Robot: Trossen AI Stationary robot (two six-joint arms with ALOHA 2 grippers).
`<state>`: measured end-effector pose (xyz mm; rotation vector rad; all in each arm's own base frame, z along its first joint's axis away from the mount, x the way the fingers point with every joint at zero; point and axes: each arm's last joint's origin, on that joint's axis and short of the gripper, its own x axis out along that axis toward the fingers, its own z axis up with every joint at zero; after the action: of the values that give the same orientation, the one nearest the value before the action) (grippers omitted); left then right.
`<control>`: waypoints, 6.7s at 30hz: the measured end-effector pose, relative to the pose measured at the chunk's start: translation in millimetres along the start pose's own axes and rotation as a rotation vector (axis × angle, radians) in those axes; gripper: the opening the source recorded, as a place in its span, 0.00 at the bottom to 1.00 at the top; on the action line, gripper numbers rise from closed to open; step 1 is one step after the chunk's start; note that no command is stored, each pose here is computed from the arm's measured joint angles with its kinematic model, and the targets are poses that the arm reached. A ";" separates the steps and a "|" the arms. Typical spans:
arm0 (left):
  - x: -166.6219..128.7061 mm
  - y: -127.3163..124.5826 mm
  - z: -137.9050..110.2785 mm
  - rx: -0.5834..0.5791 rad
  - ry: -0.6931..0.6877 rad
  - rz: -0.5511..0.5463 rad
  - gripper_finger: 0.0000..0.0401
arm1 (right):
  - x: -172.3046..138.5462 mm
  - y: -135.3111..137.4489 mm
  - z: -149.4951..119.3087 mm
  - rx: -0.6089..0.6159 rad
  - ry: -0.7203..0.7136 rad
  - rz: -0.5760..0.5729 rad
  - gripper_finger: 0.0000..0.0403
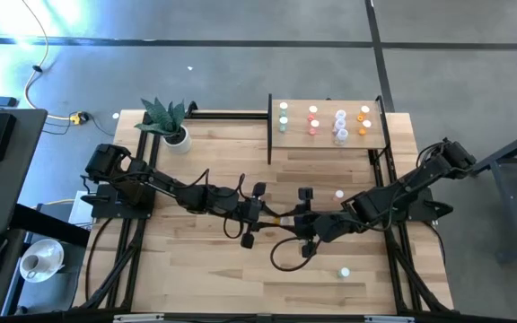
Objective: Pick and place medicine bottles onto shelf by color
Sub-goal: Put the yellow pill bottle on the shelf aligned with the other yellow pill bottle, then put the green pill bottle on the shelf aligned with the other green pill bottle
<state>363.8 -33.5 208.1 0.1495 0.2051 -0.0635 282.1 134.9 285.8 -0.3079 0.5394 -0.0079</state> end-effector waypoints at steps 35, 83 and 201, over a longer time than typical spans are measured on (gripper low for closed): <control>-22.5 7.0 17.9 0.020 0.074 0.069 0.59 | -14.4 -10.2 14.0 0.012 0.092 -0.078 0.26; -46.4 9.3 32.2 -0.019 0.137 0.058 0.59 | -159.8 -191.1 -79.1 0.867 0.478 -0.866 0.26; -46.5 9.2 30.6 -0.034 0.151 0.058 0.59 | -177.6 -148.1 -133.5 1.041 0.282 -0.336 0.35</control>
<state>325.1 -27.0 248.7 0.1260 0.3524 0.0095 72.7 -29.0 309.9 0.6339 0.6875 -0.6462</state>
